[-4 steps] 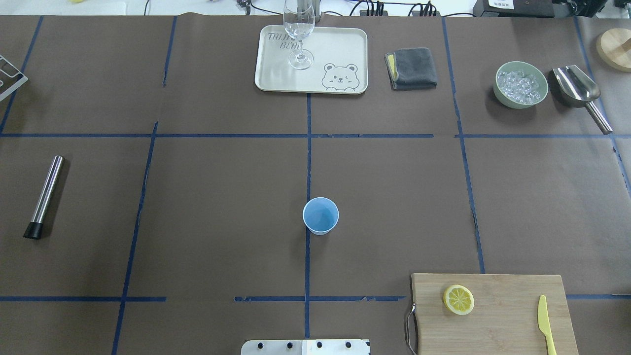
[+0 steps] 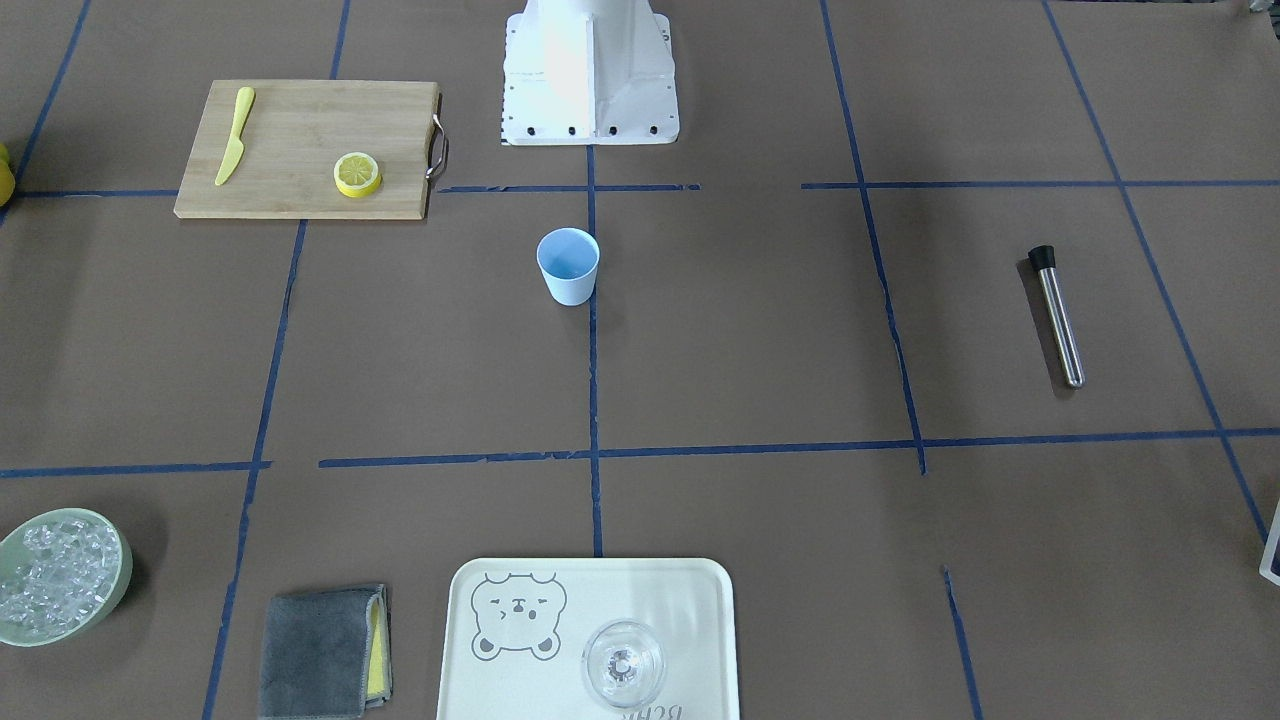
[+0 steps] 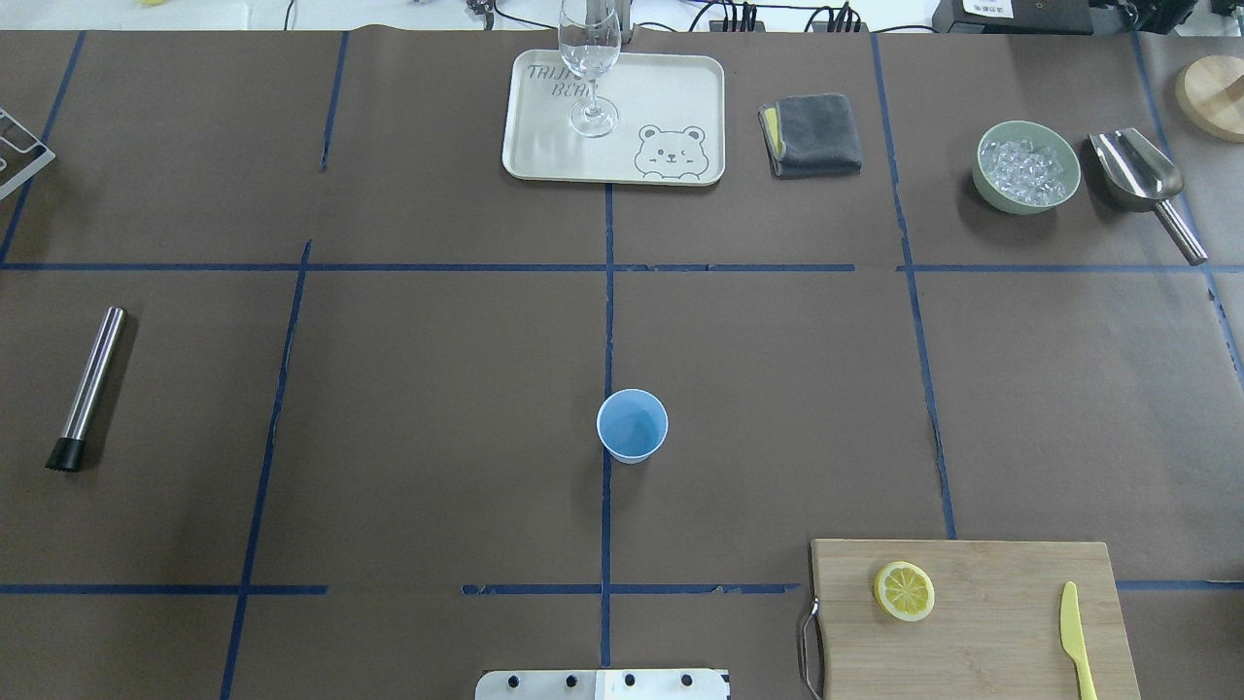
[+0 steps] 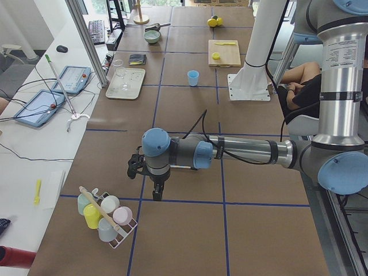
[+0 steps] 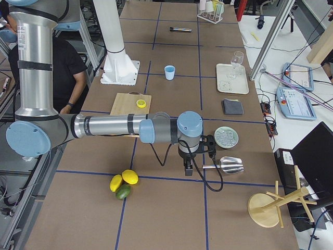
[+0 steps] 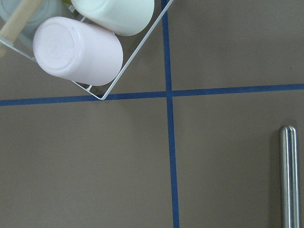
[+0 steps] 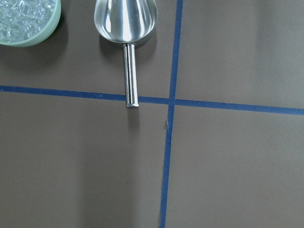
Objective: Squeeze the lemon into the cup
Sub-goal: 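Move the right gripper toward the lemon slice on the wooden cutting board, then lower the right gripper and grasp the lemon slice, then lift the lemon slice with the right gripper and carry it over the blue cup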
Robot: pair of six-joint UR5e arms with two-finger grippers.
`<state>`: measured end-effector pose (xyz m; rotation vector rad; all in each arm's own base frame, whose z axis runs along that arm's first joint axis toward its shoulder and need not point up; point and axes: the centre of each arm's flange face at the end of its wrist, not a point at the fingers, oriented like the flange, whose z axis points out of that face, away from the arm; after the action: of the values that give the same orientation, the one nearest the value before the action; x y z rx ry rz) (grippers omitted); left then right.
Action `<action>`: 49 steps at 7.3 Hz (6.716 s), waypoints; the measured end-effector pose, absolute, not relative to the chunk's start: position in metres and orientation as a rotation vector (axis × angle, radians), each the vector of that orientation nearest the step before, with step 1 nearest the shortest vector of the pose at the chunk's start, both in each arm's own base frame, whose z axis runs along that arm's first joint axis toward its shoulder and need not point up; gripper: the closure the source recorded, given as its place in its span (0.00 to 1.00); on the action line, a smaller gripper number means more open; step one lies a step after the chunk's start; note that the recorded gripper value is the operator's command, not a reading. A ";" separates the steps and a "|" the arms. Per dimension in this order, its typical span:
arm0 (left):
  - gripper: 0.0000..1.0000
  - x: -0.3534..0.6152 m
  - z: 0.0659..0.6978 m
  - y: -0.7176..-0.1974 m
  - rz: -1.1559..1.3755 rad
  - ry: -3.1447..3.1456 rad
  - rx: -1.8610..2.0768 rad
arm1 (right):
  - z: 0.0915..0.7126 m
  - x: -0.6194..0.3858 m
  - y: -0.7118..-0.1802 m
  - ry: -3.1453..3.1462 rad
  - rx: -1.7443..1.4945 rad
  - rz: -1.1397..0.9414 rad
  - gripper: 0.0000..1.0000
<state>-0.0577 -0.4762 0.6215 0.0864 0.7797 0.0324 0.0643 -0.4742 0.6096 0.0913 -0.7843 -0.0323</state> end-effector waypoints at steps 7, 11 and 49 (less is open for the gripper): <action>0.00 -0.056 0.603 -0.488 0.068 0.780 0.164 | 0.407 -0.147 -0.434 -0.833 0.083 0.118 0.00; 0.00 -0.055 0.596 -0.491 0.093 0.779 0.223 | 0.350 -0.284 -0.340 -0.858 0.067 0.236 0.00; 0.00 -0.055 0.591 -0.491 0.099 0.780 0.237 | 0.333 -0.358 -0.204 -0.841 0.055 0.150 0.70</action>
<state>-0.0546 -0.4908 0.5906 0.2370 0.7796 0.0993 -0.3583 -0.2038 0.3331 0.0546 -0.8410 0.1496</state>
